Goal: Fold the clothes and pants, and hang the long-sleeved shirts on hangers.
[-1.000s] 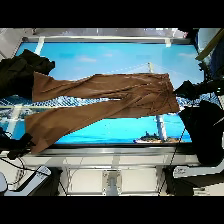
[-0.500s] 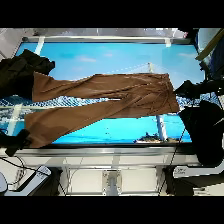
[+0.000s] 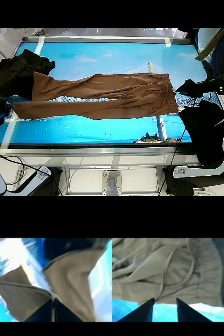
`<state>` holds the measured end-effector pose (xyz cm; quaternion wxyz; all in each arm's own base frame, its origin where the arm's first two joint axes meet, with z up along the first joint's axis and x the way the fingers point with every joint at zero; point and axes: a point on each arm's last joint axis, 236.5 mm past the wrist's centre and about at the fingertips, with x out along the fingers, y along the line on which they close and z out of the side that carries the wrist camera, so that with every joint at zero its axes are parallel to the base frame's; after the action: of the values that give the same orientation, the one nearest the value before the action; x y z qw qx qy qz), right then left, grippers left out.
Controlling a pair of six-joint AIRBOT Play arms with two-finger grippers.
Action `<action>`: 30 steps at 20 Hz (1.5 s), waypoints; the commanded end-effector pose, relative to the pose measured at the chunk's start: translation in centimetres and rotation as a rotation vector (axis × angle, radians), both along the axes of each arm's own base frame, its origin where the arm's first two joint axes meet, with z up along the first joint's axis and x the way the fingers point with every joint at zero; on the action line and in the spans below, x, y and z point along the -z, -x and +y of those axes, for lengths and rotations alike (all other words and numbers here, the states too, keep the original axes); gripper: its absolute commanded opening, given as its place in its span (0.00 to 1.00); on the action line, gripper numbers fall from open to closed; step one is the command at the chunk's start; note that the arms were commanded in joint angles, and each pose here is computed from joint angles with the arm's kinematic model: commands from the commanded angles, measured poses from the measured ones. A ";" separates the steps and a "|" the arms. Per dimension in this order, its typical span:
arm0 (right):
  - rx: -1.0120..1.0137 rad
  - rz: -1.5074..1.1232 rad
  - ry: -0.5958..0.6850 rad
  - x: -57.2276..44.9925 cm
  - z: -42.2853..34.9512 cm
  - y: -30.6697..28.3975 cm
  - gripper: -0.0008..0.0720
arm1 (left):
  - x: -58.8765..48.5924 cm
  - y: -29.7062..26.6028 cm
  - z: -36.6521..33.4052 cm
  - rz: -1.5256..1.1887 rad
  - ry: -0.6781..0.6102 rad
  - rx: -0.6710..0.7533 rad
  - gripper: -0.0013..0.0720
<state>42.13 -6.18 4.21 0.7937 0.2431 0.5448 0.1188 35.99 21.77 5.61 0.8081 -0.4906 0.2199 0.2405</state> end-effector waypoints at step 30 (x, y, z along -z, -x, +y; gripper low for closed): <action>-0.036 0.156 0.136 1.9 0.4 6.4 0.47 | 4.9 0.2 4.6 0.164 -0.115 0.115 0.98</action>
<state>39.08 -5.88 2.84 0.7813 0.1742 0.5945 0.0761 42.02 26.23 3.86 0.8595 -0.3778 0.2724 0.2106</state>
